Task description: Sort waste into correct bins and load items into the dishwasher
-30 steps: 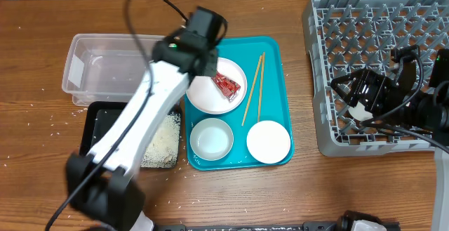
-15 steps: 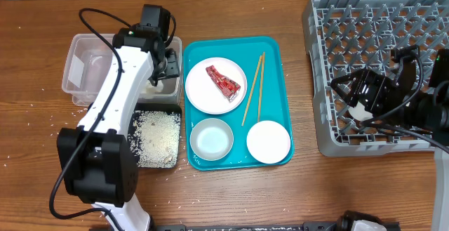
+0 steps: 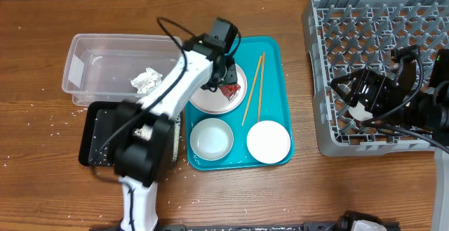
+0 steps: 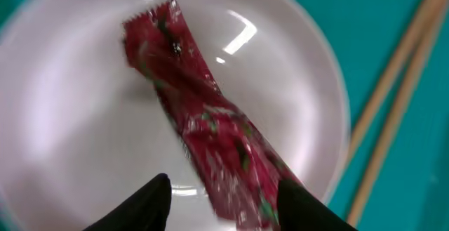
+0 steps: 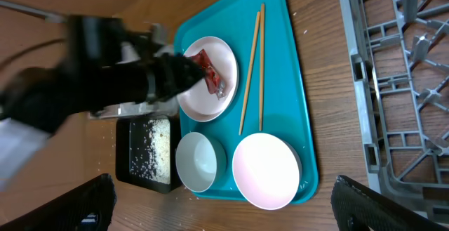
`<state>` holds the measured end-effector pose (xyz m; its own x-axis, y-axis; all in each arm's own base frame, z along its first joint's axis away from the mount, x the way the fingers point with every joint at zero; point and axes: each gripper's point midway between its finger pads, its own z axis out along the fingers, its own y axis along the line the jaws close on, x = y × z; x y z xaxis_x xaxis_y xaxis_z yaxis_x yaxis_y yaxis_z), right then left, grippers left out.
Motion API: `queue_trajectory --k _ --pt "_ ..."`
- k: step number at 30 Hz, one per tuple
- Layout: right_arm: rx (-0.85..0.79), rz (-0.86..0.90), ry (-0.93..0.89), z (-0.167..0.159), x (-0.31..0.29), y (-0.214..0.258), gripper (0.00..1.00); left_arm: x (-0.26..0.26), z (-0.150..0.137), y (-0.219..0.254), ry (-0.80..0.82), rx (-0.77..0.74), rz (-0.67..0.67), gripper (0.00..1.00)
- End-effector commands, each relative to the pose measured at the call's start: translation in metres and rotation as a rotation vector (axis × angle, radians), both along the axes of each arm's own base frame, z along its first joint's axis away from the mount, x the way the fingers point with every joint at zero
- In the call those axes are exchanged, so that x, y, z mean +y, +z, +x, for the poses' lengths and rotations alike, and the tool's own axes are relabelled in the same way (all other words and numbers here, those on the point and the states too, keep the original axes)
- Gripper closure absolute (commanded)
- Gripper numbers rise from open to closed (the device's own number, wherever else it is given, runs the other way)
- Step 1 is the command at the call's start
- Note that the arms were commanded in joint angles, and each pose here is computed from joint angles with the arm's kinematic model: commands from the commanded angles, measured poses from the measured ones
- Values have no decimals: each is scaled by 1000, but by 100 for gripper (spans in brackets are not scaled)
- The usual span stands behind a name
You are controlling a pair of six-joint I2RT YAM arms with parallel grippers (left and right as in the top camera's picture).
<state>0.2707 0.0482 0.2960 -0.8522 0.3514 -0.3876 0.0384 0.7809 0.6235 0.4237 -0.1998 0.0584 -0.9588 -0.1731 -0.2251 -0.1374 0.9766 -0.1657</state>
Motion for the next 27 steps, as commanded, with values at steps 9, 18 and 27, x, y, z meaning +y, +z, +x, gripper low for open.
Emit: queue_trajectory --k 9,18,27 --pt "-28 -9 8 0 1 8 0 -12 -8 -46 96 146 -89 96" --pt "-29 -9 7 0 1 9 0 17 -10 39 13 17 34 96" --pt "-28 -9 7 0 1 9 0 132 -17 148 156 -182 176 96"
